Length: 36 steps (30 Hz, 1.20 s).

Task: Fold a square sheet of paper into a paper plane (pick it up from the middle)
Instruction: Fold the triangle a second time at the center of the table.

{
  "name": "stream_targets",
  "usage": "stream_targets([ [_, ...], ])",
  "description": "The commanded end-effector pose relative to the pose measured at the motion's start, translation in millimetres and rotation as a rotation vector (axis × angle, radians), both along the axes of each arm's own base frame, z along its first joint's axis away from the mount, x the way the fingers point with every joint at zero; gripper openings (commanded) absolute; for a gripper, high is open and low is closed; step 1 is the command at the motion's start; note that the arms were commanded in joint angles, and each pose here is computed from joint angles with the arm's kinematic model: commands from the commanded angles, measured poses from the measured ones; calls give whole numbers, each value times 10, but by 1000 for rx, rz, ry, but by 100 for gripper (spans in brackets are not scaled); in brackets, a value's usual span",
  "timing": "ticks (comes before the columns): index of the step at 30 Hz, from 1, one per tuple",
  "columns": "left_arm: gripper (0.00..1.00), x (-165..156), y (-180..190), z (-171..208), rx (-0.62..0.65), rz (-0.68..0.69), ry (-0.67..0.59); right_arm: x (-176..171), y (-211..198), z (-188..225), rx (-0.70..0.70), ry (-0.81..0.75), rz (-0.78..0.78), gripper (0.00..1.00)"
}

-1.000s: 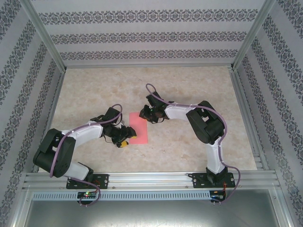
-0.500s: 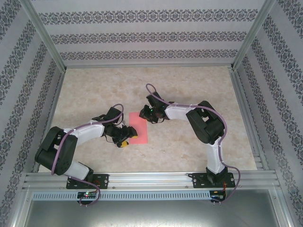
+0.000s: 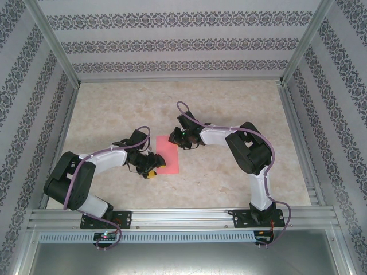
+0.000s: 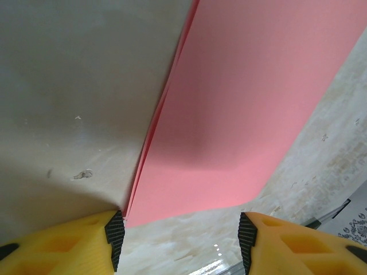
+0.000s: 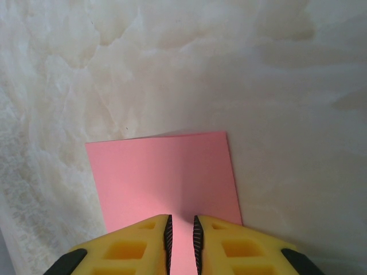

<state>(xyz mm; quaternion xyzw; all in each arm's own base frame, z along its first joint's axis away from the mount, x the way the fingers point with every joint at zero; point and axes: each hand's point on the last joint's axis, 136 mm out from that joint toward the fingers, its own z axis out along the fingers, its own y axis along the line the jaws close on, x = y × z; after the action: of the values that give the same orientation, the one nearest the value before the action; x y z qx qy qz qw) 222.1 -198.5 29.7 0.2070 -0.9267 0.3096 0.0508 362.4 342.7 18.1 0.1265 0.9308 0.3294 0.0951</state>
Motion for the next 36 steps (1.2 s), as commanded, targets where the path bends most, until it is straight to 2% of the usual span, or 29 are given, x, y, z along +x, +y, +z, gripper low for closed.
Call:
stream_targets([
  [1, 57, 127, -102, 121, -28, -9, -58, -231, -258, -478, -120, 122, -21, 21],
  [9, 54, 171, -125, 199, -45, -11, -96, -245, -277, -487, -123, 124, -23, 21],
  [15, 54, 160, -44, 234, 7, -26, -110, -251, -268, -478, -123, 121, -21, 21],
  [28, 64, 120, -29, 298, -2, -28, -128, -267, -271, -497, -126, 126, -19, 21],
  [36, 64, 271, -36, 347, 9, -53, -177, -286, -269, -506, -129, 130, -17, 21],
])
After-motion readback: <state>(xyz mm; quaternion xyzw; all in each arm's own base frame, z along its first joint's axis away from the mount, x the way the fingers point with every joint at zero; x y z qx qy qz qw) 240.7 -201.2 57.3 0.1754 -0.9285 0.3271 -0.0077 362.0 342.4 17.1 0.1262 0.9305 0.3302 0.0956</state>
